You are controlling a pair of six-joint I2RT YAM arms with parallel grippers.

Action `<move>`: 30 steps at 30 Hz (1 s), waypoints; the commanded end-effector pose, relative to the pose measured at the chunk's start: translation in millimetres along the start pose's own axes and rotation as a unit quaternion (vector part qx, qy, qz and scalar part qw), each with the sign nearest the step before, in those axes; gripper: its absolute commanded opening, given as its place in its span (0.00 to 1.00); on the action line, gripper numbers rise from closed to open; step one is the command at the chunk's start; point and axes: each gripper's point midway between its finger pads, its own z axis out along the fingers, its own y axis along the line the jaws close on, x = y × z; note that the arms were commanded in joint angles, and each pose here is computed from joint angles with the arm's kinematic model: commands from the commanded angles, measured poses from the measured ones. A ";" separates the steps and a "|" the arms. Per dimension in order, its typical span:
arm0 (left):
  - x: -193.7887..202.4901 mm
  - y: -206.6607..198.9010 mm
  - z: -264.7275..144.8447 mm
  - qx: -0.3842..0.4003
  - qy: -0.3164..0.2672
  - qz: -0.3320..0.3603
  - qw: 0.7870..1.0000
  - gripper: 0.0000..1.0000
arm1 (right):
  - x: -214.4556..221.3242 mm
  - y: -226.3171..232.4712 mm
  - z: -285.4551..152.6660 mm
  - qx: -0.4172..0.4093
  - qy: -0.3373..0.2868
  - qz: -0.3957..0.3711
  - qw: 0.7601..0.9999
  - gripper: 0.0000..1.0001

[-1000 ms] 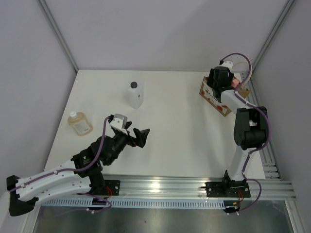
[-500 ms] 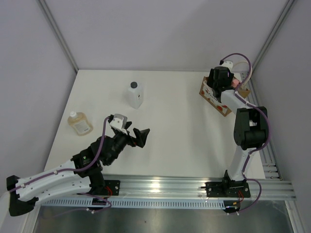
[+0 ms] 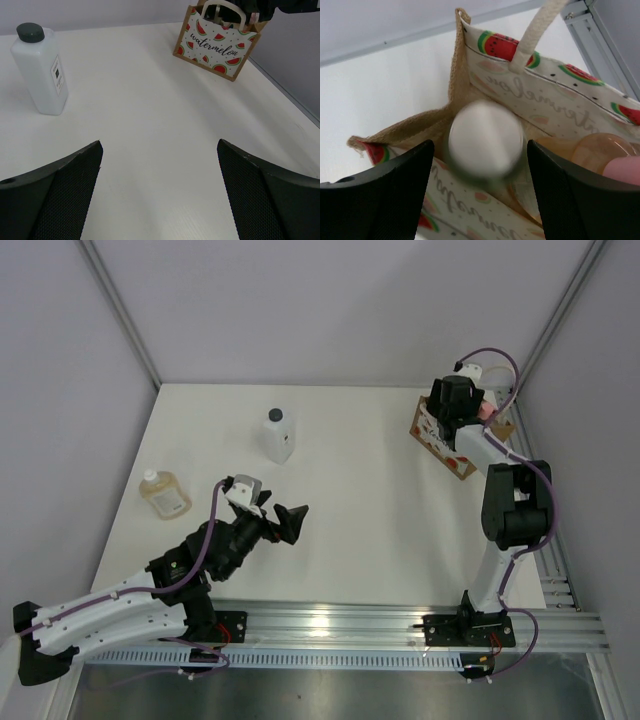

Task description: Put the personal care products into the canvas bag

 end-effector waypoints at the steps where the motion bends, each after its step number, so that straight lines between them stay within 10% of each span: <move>1: -18.9 -5.5 -1.8 0.011 -0.018 -0.012 1.000 0.99 | -65.0 7.4 -20.4 -0.013 -0.083 0.040 0.996 0.79; 20: -15.7 -5.4 0.9 0.007 -0.013 -0.007 1.000 0.99 | -180.4 9.4 -127.6 -0.110 -0.183 0.065 0.975 0.78; 30: -16.7 2.7 -0.1 -0.013 -0.021 -0.010 1.000 0.99 | -129.4 158.2 -234.7 -0.399 -0.125 -0.033 0.908 0.83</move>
